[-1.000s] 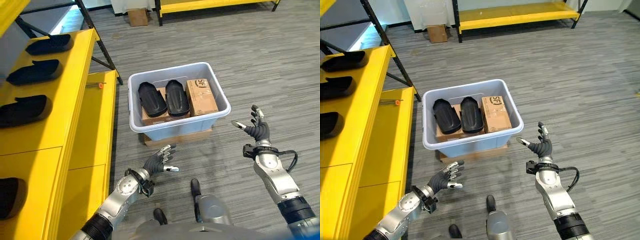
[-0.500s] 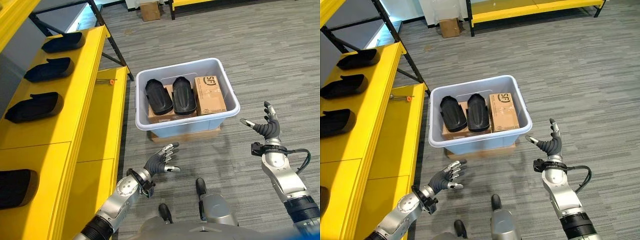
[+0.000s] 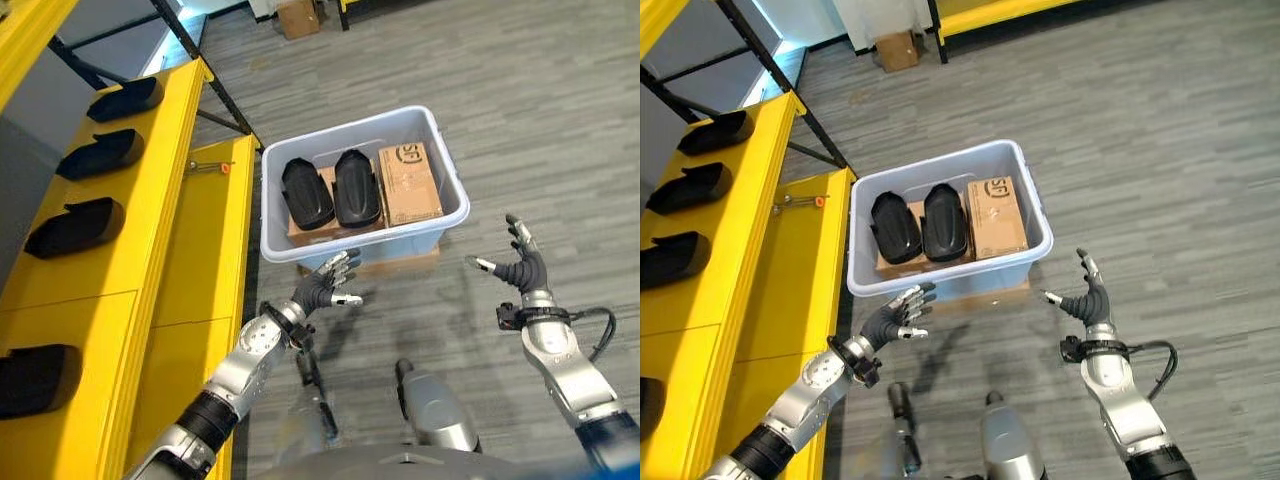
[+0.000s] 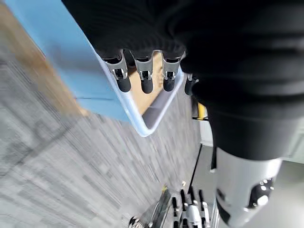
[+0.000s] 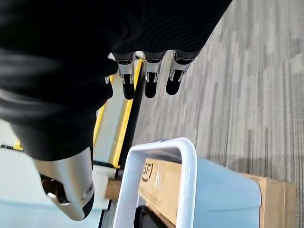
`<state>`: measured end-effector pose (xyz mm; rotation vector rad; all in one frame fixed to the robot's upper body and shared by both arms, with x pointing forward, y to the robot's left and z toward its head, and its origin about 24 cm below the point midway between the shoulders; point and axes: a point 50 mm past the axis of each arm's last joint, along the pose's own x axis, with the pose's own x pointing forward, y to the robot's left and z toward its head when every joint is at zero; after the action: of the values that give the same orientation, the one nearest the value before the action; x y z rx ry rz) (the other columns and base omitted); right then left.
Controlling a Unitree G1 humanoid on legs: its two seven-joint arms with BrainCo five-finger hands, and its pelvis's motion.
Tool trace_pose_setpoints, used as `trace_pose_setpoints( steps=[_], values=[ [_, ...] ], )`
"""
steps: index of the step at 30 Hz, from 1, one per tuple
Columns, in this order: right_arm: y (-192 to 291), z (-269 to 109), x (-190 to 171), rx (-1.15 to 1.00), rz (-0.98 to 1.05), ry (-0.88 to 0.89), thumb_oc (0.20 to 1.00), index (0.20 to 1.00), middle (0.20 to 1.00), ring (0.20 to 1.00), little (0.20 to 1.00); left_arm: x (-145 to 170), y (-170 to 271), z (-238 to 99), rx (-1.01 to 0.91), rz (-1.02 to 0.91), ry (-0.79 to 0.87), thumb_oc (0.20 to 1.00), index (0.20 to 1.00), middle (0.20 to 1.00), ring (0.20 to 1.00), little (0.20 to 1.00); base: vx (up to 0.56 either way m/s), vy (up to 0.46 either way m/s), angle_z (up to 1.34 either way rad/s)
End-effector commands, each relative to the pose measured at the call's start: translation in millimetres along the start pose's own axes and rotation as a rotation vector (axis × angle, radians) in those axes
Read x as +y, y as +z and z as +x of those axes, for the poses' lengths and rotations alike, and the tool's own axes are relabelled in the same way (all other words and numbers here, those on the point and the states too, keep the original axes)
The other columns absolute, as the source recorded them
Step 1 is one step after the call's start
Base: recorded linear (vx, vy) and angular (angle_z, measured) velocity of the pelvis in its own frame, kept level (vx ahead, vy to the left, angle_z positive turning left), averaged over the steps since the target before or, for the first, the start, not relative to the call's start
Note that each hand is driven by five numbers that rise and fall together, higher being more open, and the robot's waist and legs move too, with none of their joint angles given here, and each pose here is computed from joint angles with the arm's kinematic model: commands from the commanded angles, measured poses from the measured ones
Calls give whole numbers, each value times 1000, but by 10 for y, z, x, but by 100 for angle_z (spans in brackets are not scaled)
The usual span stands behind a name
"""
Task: Move parts from the plastic box to the shelf.
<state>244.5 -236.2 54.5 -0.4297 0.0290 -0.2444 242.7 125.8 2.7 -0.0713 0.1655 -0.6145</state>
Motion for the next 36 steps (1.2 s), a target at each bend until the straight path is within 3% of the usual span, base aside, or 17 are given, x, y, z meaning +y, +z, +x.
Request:
trace_pose_setpoints(
  steps=[1,8,18,26,36],
  values=[
    [162,24,36,-57,83,33,1000,1000,1000,1000,1000,1,170,-129,-104,69,-41,1000,1000,1000,1000,1000,217,271,-40],
    [209,-7,165,-46,95,66,1000,1000,1000,1000,1000,30,155,-193,-68,72,-4,1000,1000,1000,1000,1000,120,142,0],
    [455,131,68,-164,109,69,1000,1000,1000,1000,1000,47,175,-290,-91,77,25,1000,1000,1000,1000,1000,97,99,14],
    [408,276,65,-103,179,20,1000,1000,1000,1000,1000,-35,243,-140,-65,119,-29,1000,1000,1000,1000,1000,57,-105,-5],
    [650,369,-152,-275,-31,52,1000,1000,1000,1000,1000,-114,199,-116,-59,82,-71,1000,1000,1000,1000,1000,-29,-134,38]
  ],
)
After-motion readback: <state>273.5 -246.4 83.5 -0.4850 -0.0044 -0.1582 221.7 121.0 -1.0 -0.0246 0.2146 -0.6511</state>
